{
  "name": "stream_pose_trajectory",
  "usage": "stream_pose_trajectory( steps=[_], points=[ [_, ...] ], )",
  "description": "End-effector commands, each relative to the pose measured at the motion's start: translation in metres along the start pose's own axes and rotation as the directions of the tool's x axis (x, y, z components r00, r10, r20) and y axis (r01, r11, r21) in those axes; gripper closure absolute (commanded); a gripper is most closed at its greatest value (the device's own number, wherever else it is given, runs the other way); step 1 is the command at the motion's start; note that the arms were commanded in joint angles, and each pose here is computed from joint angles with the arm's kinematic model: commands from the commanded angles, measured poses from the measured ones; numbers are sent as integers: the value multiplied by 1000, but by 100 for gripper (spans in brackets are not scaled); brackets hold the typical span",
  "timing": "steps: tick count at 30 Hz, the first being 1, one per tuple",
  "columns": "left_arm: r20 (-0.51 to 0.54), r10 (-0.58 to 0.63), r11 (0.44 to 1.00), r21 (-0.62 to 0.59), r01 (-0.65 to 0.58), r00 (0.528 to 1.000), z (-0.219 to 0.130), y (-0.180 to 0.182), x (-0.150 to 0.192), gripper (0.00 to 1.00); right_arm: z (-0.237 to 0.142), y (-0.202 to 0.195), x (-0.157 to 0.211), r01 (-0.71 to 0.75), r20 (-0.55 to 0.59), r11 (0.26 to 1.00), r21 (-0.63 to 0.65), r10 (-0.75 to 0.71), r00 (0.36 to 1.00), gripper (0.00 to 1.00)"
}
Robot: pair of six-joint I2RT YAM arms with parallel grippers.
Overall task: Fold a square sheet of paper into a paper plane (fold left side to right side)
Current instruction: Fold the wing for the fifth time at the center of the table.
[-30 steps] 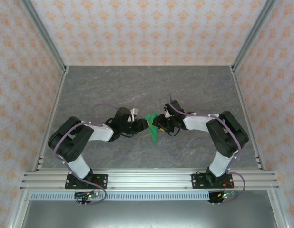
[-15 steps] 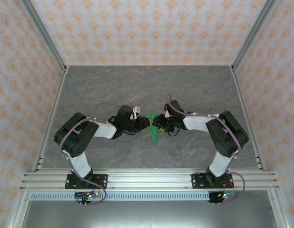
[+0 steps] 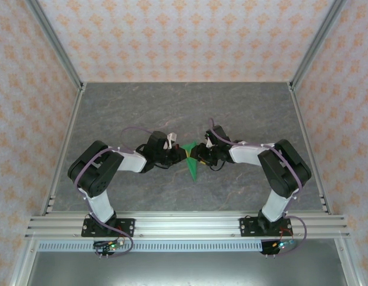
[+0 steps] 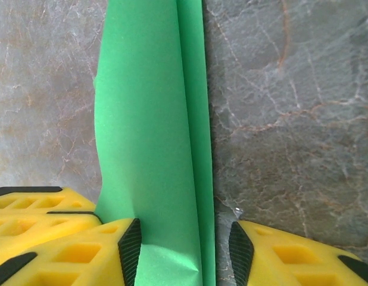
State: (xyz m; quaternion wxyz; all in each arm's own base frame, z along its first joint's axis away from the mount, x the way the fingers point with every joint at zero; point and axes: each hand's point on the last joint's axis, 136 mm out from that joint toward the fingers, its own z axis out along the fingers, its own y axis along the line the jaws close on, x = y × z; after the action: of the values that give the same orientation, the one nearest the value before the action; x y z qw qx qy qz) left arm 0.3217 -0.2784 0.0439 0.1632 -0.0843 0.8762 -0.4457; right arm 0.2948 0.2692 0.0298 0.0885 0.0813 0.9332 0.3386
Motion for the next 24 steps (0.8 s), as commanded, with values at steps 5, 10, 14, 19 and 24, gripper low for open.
stream_pose_trajectory(
  steps=[5, 10, 14, 19, 24],
  points=[
    [-4, 66, 997, -47, -66, 998, 2, 13, -11, 100, -2, -8, 15, 52, 4, 998, 41, -52, 999, 49],
    [-22, 103, 994, -26, -104, 994, 6, 9, -12, 100, -9, -3, 13, 65, 22, 998, 27, -66, 998, 49],
    [-33, 116, 992, -38, -117, 993, 9, 11, -14, 100, -18, 2, 12, 76, 49, 997, 18, -77, 996, 49],
    [-46, 113, 993, -31, -114, 993, 14, 12, -14, 100, -26, 9, 10, 82, 68, 997, -4, -82, 994, 49],
    [-51, 111, 992, -47, -113, 992, 16, 17, -13, 100, -33, 27, -2, 55, 95, 993, -106, -45, 994, 50]
  ],
)
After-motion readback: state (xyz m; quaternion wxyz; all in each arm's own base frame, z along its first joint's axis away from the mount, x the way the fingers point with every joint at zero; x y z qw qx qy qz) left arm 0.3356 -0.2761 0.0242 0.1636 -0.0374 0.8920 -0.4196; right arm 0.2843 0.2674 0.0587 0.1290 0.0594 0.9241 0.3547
